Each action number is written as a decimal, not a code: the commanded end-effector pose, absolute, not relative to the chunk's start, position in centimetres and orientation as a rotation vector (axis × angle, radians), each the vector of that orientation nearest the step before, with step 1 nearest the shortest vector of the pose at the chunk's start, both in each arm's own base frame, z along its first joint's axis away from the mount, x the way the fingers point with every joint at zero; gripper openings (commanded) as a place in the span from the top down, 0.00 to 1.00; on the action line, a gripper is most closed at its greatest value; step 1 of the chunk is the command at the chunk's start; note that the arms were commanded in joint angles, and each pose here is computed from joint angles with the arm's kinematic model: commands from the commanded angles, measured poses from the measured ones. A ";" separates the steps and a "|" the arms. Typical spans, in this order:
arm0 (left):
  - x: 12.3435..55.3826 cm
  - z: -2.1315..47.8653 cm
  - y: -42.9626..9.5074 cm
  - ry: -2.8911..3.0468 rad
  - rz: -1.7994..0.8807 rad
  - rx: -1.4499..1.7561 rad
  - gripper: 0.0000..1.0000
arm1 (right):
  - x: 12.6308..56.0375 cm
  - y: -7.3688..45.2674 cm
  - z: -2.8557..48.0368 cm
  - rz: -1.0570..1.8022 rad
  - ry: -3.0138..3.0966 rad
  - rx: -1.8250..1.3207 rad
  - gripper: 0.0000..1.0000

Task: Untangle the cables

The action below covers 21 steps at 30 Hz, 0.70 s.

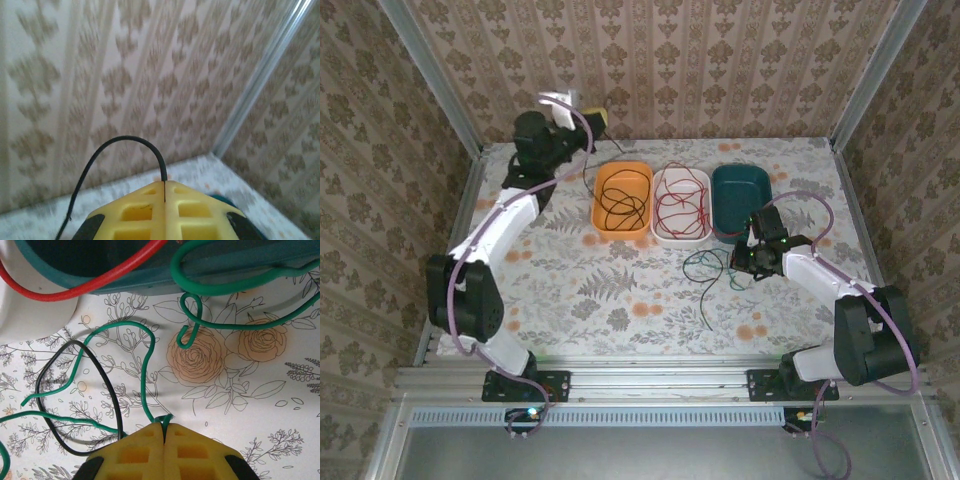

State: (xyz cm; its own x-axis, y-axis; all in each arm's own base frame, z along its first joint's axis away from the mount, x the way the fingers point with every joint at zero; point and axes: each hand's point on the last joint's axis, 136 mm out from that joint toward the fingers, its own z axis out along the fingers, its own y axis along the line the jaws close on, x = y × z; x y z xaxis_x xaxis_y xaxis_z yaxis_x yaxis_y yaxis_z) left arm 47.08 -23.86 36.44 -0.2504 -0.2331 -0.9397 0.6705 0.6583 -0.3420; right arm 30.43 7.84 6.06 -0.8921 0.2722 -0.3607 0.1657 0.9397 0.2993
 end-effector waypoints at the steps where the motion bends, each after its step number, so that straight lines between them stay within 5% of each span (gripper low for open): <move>1: 45.5 31.7 -27.2 1.736 -1.023 0.440 1.00 | 30.8 8.5 7.3 0.402 2.675 0.269 1.00; 12: 45.6 21.2 -30.5 1.939 -1.069 0.415 1.00 | 30.4 8.9 6.8 0.421 2.695 0.249 1.00; 21: 46.0 19.8 -33.5 1.939 -1.190 0.463 1.00 | 30.4 8.8 7.0 0.394 2.697 0.230 1.00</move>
State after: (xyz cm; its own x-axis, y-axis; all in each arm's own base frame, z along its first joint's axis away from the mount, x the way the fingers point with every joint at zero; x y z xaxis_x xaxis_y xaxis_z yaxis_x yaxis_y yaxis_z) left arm 45.42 -32.24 16.76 -0.6473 -0.0563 -0.7602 0.6035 0.5714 -0.5562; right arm 30.21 8.61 6.11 -0.9027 0.2433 -0.3548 0.1293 0.9400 0.3156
